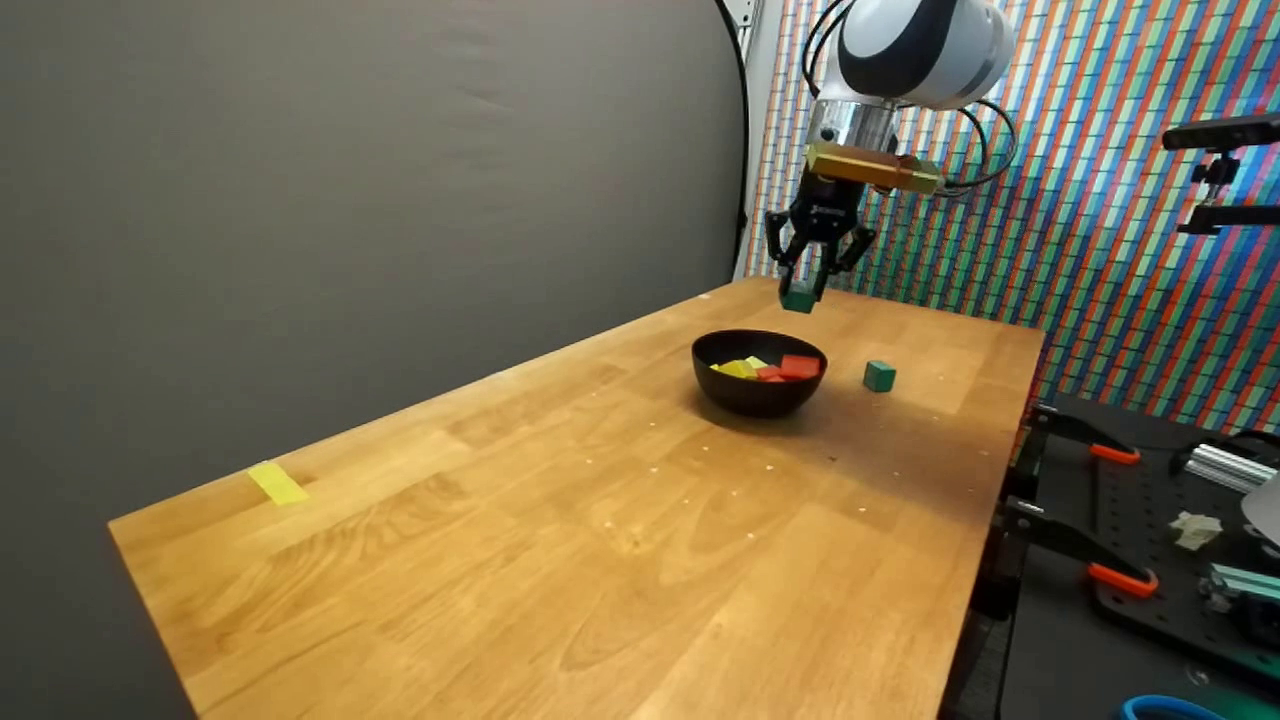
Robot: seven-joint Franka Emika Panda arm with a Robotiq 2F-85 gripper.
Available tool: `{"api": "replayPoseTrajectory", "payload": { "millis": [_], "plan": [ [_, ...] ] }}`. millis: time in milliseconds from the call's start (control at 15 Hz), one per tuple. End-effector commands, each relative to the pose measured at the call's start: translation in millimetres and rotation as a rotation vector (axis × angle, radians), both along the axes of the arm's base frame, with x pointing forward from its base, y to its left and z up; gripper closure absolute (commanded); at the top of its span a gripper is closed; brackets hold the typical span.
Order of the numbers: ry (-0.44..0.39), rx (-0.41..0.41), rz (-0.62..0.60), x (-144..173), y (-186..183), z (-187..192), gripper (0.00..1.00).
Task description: Put all the blocks in the bowl
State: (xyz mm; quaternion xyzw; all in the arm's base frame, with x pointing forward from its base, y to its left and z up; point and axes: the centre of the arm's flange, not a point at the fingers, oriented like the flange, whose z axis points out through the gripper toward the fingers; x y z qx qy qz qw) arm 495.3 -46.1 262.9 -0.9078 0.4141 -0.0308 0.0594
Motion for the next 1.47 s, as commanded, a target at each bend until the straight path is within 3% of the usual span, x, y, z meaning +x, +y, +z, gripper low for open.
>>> {"api": "replayPoseTrajectory", "payload": {
  "millis": [0, 67, 133, 200, 333, 533, 600, 667, 800, 1133, 1267, 1333, 1400],
  "plan": [
    [-0.056, 0.056, 0.127, 34, 29, -12, 0.82],
    [-0.038, 0.090, 0.144, 42, 35, -19, 0.82],
    [-0.020, 0.109, 0.147, 47, 39, -24, 0.70],
    [-0.006, 0.120, 0.150, 50, 40, -29, 0.32],
    [0.010, 0.104, 0.147, 48, 31, -31, 0.27],
    [-0.023, 0.036, 0.202, 31, 7, -15, 0.02],
    [-0.001, 0.046, 0.237, 23, 0, -8, 0.00],
    [0.105, 0.099, 0.279, 6, -8, 4, 0.00],
    [0.168, 0.145, 0.369, -34, -25, 20, 0.00],
    [0.431, 0.112, 0.575, -106, -72, 65, 0.00],
    [0.540, 0.091, 0.635, -107, -78, 76, 0.00],
    [0.494, 0.115, 0.563, -100, -76, 53, 0.00],
    [0.517, 0.107, 0.580, -105, -78, 60, 0.00]
  ]
}}
